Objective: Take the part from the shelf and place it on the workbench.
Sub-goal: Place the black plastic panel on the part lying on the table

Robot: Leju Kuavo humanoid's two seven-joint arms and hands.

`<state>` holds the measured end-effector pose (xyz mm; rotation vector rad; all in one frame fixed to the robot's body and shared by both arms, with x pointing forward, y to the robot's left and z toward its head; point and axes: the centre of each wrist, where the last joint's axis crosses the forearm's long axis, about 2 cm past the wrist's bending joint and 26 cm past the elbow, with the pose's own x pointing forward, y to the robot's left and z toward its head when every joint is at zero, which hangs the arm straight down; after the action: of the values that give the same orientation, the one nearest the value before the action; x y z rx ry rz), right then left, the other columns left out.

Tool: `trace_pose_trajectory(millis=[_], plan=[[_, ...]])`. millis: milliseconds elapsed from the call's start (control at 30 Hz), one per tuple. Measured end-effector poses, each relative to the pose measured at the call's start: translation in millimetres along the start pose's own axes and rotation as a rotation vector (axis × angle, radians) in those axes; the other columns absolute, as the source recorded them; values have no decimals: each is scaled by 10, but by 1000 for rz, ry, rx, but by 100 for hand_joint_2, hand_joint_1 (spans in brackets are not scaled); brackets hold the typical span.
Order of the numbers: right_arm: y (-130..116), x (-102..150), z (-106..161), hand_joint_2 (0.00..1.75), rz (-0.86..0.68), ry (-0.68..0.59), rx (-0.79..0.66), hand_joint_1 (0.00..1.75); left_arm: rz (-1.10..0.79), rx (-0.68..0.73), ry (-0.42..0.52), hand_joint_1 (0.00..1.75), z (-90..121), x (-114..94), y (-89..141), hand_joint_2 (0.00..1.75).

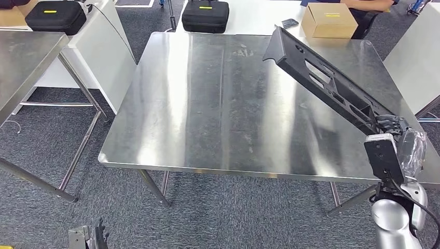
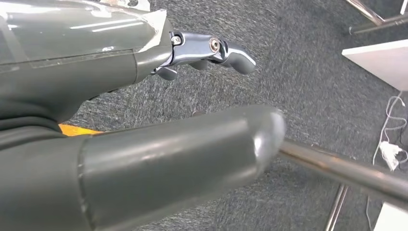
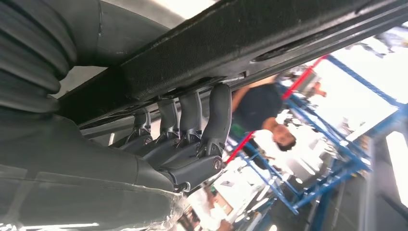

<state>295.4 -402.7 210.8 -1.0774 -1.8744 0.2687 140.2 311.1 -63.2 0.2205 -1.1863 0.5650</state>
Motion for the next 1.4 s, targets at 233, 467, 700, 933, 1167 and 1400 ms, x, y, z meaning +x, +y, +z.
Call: trace_pose_trajectory(millis=[233,467,700,933,1167,1400], plan=[[-95,-375,-365,175,196,99,78,175,17,11,2,0,-34,1,11,0],[-248,-736,-742,175,416,193,144,175,33,12,4,0,-71,-16,10,0],[-327,-962,-914,175,561,252,202,175,46,20,10,0,-100,-29,16,0],[-236,-1060,-969,175,650,277,264,175,59,31,12,0,-92,-57,53,0],[97,-998,-889,175,713,216,357,175,43,-11,-10,0,-99,-55,13,0],[788,-591,-752,175,649,112,453,175,25,-75,-12,0,-154,-11,-108,0]])
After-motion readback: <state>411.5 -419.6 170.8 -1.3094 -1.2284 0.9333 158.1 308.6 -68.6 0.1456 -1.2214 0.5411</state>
